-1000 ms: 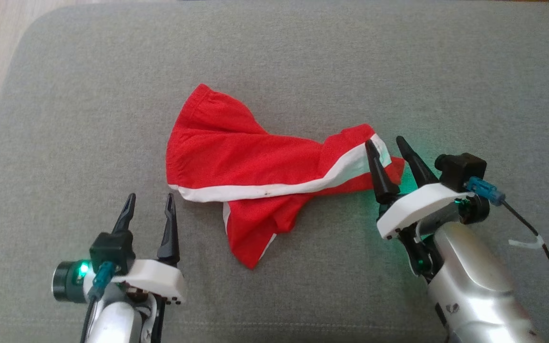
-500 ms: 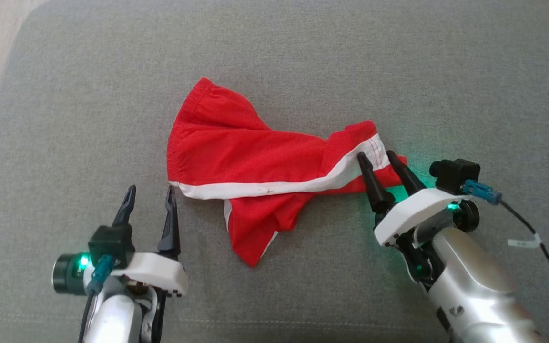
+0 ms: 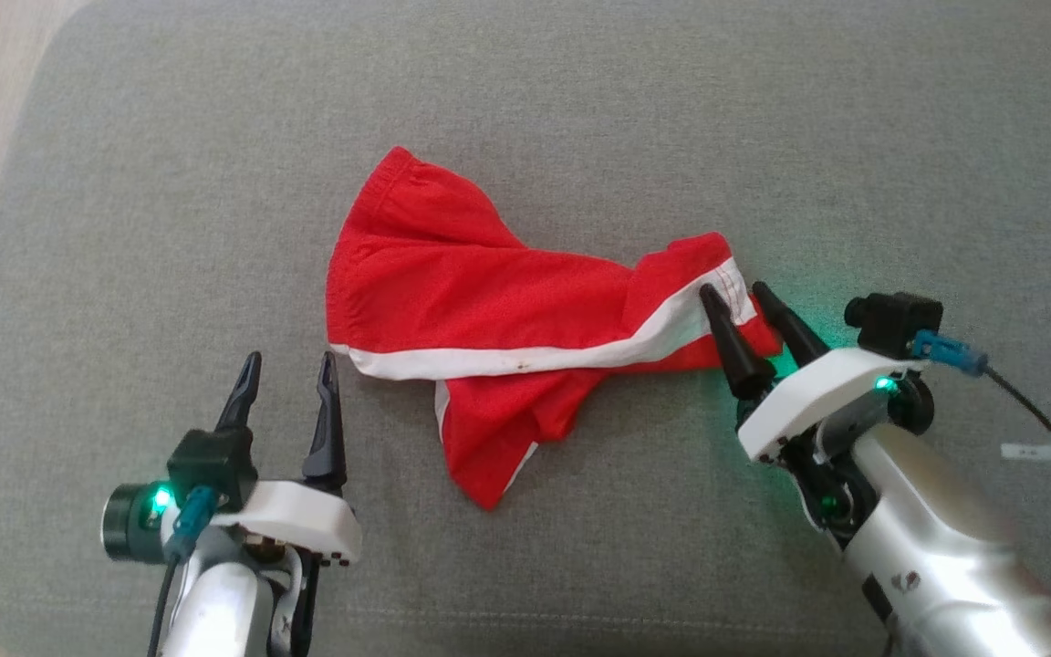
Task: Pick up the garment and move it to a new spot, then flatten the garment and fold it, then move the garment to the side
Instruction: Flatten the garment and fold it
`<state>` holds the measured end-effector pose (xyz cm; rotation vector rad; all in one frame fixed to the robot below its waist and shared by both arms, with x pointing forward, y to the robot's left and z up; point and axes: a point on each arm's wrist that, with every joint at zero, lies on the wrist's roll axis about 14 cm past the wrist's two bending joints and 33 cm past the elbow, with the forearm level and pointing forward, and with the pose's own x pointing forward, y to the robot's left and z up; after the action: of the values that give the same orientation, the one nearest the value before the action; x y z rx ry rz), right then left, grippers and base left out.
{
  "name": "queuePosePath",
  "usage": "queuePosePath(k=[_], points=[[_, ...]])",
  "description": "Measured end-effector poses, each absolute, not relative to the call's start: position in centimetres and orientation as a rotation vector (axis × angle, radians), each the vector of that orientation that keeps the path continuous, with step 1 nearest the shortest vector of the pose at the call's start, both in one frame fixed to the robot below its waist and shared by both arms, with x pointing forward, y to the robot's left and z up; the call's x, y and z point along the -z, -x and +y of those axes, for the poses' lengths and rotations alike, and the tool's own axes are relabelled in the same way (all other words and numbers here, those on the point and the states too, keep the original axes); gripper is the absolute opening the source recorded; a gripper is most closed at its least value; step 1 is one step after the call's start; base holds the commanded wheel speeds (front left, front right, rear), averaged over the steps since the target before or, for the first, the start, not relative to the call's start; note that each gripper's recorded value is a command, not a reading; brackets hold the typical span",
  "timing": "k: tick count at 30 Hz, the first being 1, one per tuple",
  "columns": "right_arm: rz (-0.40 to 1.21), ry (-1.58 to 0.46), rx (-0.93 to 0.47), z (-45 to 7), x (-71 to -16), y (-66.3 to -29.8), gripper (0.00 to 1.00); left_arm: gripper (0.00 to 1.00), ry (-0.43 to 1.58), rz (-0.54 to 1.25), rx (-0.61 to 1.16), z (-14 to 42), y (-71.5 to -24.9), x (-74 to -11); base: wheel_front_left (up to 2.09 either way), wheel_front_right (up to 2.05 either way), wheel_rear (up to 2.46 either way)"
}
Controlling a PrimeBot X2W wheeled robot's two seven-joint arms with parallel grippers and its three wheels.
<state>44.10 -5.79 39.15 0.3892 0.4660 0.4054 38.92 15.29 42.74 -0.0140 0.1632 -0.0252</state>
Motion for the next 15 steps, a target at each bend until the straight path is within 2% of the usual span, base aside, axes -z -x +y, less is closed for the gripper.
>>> queuePosePath(k=[7, 15], points=[[0.461, -0.376, -0.431, -5.18, -39.69, -45.22, 1.00, 1.00, 0.013, 0.167, 0.017, 15.56, -38.76, -42.64, 0.00, 0.00, 0.00], [0.499, -0.374, -0.450, -5.00, -39.01, -44.59, 1.00, 1.00, 0.019, 0.168, 0.012, 15.64, -38.78, -42.63, 0.00, 0.00, 0.00]])
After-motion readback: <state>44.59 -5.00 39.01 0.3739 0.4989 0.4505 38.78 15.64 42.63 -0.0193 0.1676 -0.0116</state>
